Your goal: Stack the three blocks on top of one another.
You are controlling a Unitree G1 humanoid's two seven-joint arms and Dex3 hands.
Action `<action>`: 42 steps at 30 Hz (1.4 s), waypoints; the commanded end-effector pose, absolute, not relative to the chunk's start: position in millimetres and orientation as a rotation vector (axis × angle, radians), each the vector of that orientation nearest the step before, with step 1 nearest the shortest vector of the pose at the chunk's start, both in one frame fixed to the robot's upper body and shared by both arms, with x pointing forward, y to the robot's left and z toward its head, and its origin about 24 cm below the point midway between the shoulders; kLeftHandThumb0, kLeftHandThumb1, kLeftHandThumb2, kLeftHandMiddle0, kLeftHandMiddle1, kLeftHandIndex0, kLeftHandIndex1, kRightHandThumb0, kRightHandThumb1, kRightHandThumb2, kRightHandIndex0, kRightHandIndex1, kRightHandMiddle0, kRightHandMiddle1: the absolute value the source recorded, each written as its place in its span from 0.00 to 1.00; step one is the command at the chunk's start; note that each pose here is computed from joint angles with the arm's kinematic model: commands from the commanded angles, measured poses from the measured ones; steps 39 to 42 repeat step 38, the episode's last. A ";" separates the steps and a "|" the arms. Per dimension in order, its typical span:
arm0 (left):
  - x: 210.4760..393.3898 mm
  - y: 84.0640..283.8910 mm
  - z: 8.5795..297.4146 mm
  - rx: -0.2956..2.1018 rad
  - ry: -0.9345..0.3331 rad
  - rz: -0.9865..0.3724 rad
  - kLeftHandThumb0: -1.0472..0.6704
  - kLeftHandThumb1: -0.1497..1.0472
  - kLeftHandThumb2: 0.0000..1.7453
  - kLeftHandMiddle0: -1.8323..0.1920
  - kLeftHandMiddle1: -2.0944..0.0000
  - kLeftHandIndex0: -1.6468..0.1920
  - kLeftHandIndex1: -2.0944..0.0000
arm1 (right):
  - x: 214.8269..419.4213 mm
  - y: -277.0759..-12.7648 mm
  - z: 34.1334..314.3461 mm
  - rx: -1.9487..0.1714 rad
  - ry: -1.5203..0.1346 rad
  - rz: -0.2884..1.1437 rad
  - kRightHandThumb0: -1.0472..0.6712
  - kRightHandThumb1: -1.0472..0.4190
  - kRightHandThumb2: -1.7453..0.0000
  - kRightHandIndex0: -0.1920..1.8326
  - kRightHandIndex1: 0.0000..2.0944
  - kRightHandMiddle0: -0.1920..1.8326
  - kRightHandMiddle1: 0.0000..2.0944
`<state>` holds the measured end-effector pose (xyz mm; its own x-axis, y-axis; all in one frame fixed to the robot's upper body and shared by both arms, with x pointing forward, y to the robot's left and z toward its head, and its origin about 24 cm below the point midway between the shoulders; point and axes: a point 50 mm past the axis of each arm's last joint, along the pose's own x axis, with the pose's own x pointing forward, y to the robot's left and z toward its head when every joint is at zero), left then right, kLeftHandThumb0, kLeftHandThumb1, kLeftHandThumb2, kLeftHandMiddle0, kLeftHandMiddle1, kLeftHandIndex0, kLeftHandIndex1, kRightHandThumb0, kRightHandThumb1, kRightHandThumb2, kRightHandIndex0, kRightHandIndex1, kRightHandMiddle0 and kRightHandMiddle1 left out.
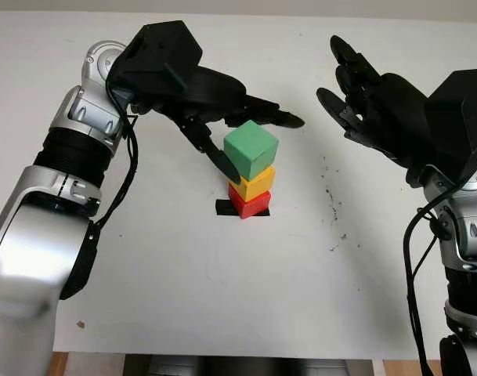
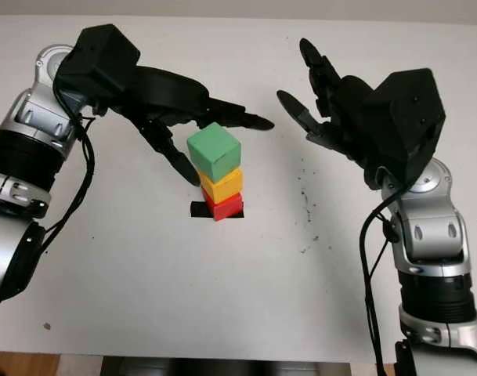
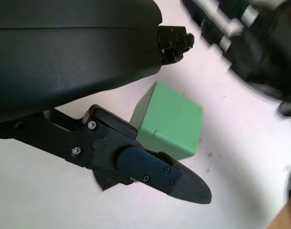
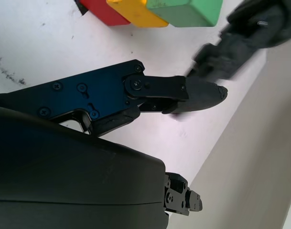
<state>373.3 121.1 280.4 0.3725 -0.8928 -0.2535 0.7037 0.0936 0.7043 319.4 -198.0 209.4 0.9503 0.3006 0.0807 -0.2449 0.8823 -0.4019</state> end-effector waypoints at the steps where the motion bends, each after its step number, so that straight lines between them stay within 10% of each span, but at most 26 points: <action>1: 371.0 142.1 292.9 0.804 -0.302 -1.119 0.04 0.91 0.04 1.00 1.00 1.00 1.00 | 316.6 -200.1 208.9 -0.384 -0.149 0.278 0.18 0.00 0.76 0.00 0.00 0.02 0.02; 17: 346.1 227.8 251.3 0.144 -0.433 -0.503 0.07 1.00 0.36 1.00 1.00 1.00 1.00 | 316.1 -189.6 181.4 -0.260 -0.163 0.221 0.23 0.00 0.70 0.00 0.00 0.01 0.02; 42: 298.7 205.9 122.9 0.092 -0.424 -0.123 0.13 1.00 0.34 1.00 1.00 1.00 1.00 | 306.0 -178.8 135.3 0.023 -0.141 0.101 0.18 0.00 0.57 0.00 0.00 0.00 0.00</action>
